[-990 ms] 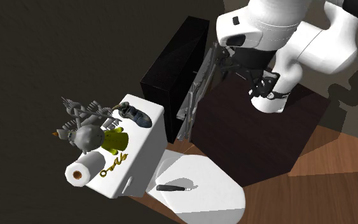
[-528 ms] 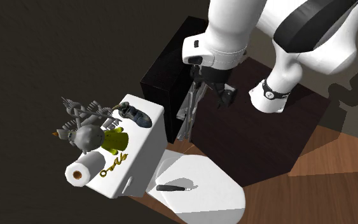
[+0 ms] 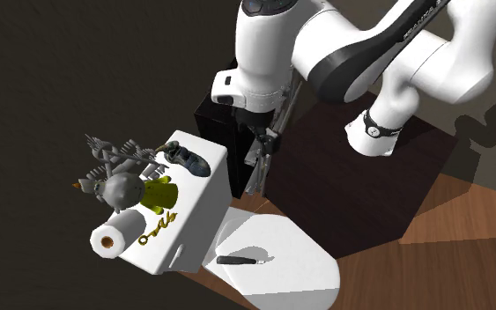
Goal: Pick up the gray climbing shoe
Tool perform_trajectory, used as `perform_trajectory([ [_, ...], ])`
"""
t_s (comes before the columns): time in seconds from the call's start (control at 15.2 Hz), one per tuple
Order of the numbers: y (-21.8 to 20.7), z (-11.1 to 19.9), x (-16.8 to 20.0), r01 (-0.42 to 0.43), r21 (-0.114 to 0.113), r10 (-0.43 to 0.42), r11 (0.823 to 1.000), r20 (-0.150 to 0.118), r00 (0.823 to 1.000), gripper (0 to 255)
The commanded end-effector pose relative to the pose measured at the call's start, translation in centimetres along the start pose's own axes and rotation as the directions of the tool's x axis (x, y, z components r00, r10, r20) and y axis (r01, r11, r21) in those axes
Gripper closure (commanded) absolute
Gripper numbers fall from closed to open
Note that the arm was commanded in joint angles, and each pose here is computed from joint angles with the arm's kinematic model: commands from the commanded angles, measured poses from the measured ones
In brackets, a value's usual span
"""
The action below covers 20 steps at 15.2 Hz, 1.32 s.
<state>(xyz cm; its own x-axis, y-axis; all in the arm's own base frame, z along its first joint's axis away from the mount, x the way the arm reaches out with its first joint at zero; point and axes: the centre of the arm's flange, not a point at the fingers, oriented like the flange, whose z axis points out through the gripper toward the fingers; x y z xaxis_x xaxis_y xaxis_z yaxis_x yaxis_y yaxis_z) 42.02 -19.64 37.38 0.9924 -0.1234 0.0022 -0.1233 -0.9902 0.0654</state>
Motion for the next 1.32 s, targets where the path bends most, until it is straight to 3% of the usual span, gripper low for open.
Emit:
perform_trajectory([
  [0.0,1.7,1.8,1.2,-0.011,-0.006,0.011,1.0,-0.008,1.0,0],
  [1.25,17.8,16.6,11.5,-0.124,-0.047,0.12,0.991,-0.076,0.99,0],
])
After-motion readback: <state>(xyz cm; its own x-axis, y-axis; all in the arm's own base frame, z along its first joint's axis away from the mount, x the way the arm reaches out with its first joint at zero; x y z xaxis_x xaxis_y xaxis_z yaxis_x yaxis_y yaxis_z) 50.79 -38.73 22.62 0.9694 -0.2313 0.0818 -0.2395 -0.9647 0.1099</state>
